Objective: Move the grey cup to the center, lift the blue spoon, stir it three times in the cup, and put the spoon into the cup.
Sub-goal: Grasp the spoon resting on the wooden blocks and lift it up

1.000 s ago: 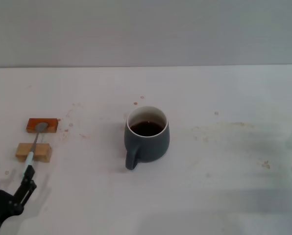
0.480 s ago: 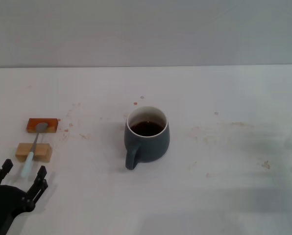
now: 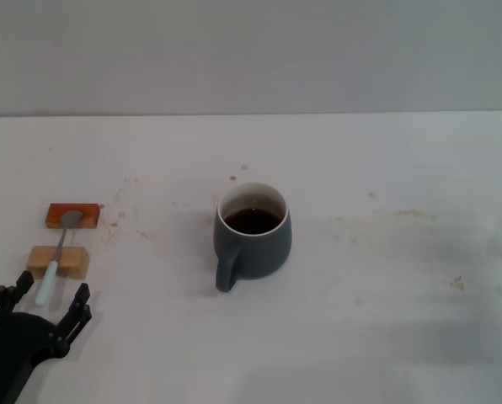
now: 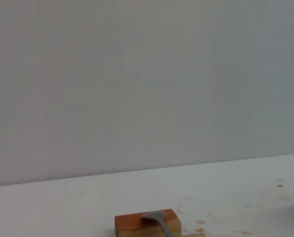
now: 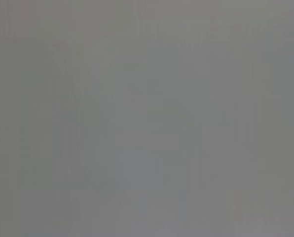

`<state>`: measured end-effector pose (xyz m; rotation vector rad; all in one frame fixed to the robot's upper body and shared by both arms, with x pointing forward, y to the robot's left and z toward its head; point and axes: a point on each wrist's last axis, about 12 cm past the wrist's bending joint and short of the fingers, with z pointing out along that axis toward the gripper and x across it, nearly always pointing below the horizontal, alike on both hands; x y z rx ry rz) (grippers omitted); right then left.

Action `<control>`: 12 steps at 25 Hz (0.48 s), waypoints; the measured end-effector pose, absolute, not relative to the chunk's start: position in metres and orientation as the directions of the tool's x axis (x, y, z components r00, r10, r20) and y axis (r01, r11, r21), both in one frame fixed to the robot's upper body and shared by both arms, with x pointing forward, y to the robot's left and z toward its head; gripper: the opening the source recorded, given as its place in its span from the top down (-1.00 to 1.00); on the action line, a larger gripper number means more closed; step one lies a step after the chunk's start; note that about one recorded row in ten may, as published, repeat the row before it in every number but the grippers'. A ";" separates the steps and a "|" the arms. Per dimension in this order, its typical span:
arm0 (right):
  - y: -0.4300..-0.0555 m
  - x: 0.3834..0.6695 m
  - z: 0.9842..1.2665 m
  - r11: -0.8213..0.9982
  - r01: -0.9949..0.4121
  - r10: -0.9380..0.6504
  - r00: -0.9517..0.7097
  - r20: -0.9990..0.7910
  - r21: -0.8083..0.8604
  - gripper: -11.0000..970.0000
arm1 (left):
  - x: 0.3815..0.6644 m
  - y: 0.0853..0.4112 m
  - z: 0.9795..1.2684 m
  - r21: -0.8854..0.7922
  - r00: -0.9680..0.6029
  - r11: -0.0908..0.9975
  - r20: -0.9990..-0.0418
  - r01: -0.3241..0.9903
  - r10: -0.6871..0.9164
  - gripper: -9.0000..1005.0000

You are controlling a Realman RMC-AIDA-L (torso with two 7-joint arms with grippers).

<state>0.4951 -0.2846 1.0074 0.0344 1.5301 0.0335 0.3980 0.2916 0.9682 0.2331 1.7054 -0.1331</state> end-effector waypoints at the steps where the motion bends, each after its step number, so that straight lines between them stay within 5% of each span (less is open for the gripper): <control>1: -0.284 0.495 1.008 0.999 -0.002 0.043 0.041 -0.998 0.043 0.98 | 0.398 0.292 0.969 0.045 -0.132 0.972 -0.988 0.230 0.077 -0.65; 12: -0.283 0.497 1.007 0.999 -0.007 0.043 0.034 -0.999 0.043 0.98 | 0.400 0.293 0.969 0.052 -0.129 0.973 -0.988 0.223 0.083 -0.65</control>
